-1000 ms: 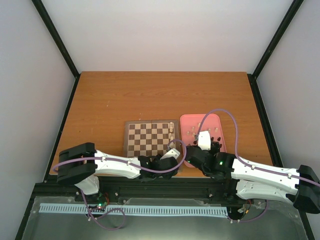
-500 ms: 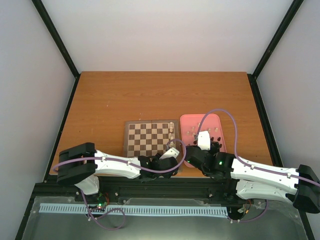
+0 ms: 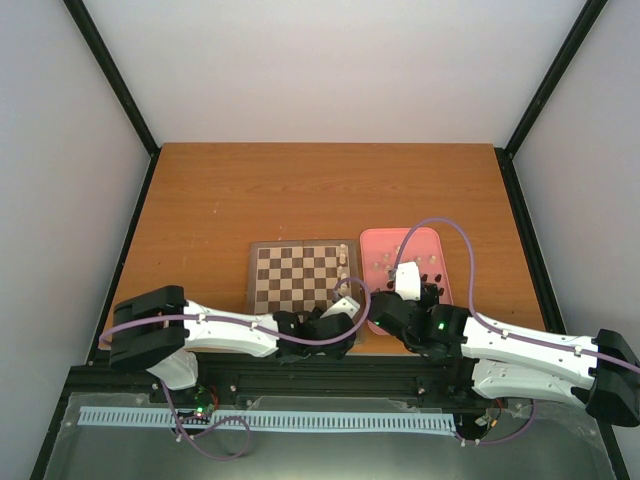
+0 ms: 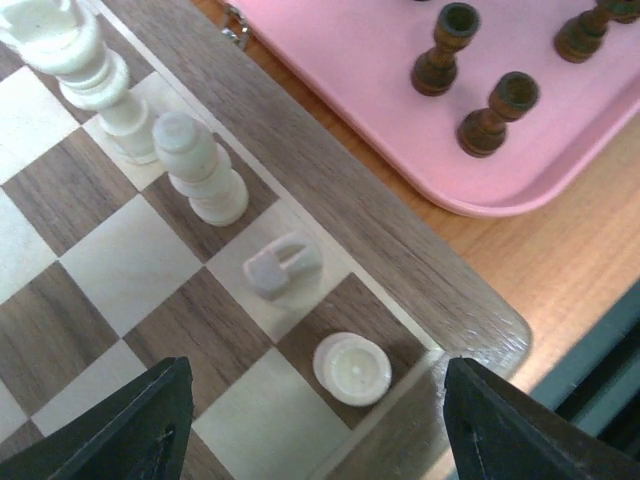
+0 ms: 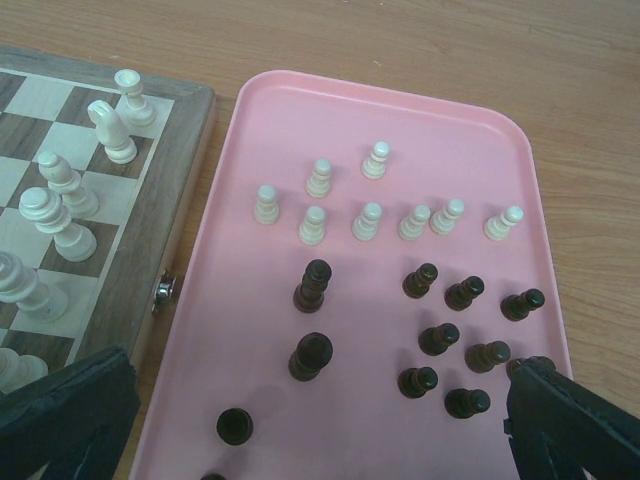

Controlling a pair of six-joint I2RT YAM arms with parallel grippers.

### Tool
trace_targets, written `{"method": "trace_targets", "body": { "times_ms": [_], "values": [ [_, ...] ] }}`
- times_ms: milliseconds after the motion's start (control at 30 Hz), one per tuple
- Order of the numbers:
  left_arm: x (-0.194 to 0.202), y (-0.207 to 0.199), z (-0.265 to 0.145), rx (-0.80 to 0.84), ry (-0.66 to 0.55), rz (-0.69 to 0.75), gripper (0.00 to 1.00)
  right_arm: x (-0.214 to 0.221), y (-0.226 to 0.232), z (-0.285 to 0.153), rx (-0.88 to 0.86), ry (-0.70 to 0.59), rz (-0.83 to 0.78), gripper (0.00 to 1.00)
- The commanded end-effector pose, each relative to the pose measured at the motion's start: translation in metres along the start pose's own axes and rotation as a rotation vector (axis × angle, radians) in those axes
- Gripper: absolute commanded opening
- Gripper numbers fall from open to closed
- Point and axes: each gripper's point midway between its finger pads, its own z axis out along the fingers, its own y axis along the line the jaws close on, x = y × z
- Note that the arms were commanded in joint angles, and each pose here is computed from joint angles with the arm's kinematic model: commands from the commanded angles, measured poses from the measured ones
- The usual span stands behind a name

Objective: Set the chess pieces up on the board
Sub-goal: Adjust the chess piece on the chessboard.

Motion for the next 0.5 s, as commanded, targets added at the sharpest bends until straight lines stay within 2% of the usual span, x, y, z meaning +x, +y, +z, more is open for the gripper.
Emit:
{"method": "trace_targets", "body": {
  "times_ms": [0, 167, 467],
  "values": [
    [-0.004, -0.014, -0.017, 0.090, -0.005, 0.016, 0.71, -0.008, -0.003, -0.001, 0.020, -0.031, 0.022, 1.00],
    [-0.017, -0.002, -0.043, 0.084, -0.051, -0.003, 0.72, -0.015, -0.001, -0.005, 0.007, -0.044, 0.039, 1.00],
    [-0.089, 0.029, -0.112, -0.039, -0.274, -0.002, 0.78, -0.043, -0.002, -0.016, 0.021, -0.067, 0.069, 1.00]
  ]
}}
